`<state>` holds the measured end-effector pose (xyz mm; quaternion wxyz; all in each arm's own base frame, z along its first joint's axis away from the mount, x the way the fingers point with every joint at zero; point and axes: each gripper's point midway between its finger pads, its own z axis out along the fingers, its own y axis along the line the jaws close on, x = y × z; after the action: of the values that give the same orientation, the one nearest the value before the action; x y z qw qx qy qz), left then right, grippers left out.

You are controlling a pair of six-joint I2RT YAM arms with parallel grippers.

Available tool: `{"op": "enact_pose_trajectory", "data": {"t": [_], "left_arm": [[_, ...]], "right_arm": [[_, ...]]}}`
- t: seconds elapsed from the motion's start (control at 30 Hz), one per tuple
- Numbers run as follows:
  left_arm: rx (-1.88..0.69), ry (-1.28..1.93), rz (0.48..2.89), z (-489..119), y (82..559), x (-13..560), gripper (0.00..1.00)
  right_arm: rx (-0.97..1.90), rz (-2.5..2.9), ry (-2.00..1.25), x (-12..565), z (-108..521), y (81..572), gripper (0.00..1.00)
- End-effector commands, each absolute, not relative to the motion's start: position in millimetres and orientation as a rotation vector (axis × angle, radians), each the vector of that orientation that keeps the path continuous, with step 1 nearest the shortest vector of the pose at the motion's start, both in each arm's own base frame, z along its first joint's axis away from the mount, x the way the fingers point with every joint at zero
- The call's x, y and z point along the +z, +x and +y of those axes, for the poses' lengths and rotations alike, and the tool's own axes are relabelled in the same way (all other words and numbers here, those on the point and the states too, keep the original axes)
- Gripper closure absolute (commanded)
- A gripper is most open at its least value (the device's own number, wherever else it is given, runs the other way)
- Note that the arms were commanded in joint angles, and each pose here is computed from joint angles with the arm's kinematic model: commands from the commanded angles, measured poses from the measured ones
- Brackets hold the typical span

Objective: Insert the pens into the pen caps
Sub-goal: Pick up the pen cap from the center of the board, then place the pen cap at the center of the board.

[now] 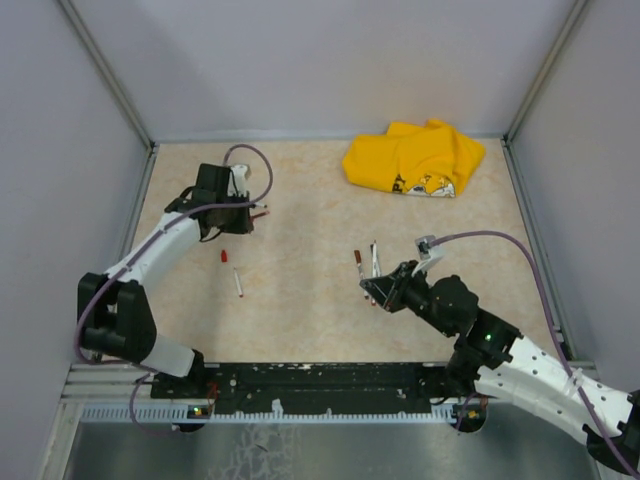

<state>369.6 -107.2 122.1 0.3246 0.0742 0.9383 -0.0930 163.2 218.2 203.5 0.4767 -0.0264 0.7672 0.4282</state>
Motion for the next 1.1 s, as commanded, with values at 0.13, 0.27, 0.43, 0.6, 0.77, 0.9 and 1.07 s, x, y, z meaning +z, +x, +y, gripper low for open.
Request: {"op": "enact_pose_trajectory", "data": {"t": [0.13, 0.27, 0.43, 0.6, 0.77, 0.9, 1.07], "left_arm": [[-0.458, 0.637, 2.296, -208, 298, 151, 0.81], [-0.501, 0.767, 2.285, -233, 263, 143, 0.81], [-0.523, 0.911, 2.318, -250, 227, 118, 0.81], [-0.481, 1.058, 2.351, -266, 197, 92, 0.81], [-0.428, 1.189, 2.380, -279, 172, 66, 0.81], [-0.366, 1.273, 2.394, -285, 160, 47, 0.80], [-0.304, 1.349, 2.399, -290, 151, 32, 0.77]], "right_arm": [[1.052, 1.773, -0.043, 243, 211, 166, 1.00], [1.045, 1.771, -0.033, 244, 208, 166, 1.00], [1.027, 1.755, 0.037, 247, 196, 169, 1.00], [0.949, 1.743, 0.217, 246, 166, 177, 1.00], [0.917, 1.702, 0.303, 255, 144, 177, 1.00], [0.908, 1.676, 0.326, 263, 132, 175, 1.00], [0.894, 1.671, 0.325, 266, 128, 173, 1.00]]}}
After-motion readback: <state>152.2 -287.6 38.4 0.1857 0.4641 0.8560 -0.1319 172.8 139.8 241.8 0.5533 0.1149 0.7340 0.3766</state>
